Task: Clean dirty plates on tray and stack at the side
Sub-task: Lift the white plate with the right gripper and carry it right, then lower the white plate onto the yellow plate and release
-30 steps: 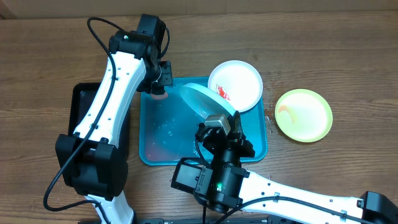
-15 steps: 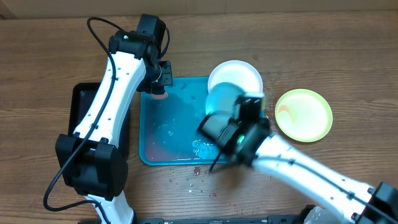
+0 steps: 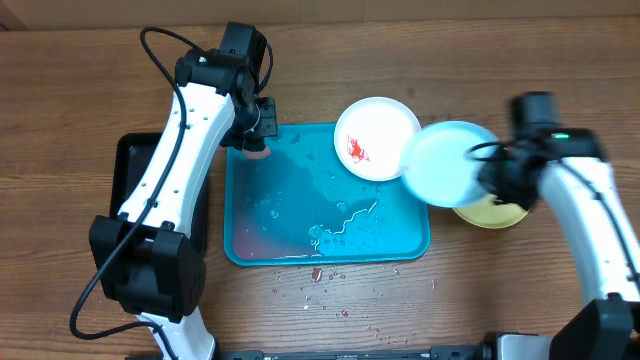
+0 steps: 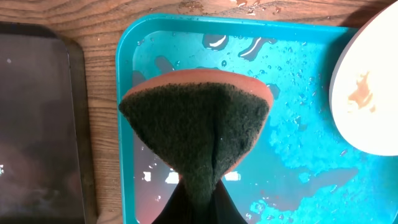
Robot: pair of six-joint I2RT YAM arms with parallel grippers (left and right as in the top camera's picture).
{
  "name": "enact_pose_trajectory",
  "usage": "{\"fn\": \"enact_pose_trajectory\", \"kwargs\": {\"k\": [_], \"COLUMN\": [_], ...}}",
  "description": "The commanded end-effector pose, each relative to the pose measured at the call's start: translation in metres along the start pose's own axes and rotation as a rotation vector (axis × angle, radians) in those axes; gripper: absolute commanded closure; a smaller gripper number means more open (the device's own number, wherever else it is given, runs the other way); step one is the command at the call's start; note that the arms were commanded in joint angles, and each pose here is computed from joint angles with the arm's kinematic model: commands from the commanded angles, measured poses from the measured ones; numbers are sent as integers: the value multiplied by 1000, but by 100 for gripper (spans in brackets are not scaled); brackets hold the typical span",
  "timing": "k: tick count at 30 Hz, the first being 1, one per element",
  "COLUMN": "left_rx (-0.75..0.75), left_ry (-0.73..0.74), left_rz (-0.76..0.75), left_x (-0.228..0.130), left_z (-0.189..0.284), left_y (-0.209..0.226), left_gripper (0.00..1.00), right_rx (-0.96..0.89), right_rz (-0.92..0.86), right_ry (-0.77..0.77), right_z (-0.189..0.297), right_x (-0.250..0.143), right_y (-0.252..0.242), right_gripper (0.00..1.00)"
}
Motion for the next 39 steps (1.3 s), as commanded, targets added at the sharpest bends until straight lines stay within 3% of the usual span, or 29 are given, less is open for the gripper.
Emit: {"fn": "enact_pose_trajectory", "kwargs": {"k": [1,6,14,18,22,32,39], "left_rx": [1,-6,-7,-8,-7,-18,-18], "left_ry": [-21,-27,-28,-29,-28,-30,-31], "left_rz": [-30,-33,-37,-38,-38,-43,-43], "left_x": [0,1,0,0,0,0,0], "left_z": [3,3,3,3,3,3,3], "left_y": [-4,-5,-7,-7,-7,-10,-10], "left_gripper": [96,96,96,96,96,96,96], "right_rx": [59,15,13,22,98,425,343], "right_rz": [-100,-228,-233,-232,-211,55,118], "right_ry": [54,101,103,81,83,-36,-87], "right_z": [-1,-23,-61,-62,-57,-24,-40], "right_x": [16,22,17,20,24,42,20], "right_y": [-42,-82,-87,-86,-80,4,69], "right_gripper": [96,96,95,66,58,57,53]}}
Point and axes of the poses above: each gripper's point midway between its finger pads, its own z axis back along the fingers, its own y axis along the line the jaws close on, x = y × z, the point moved 10 cm from there along z, back along the fingers, and after that the axes turned 6 degrees about z, right-handed, at the moved point
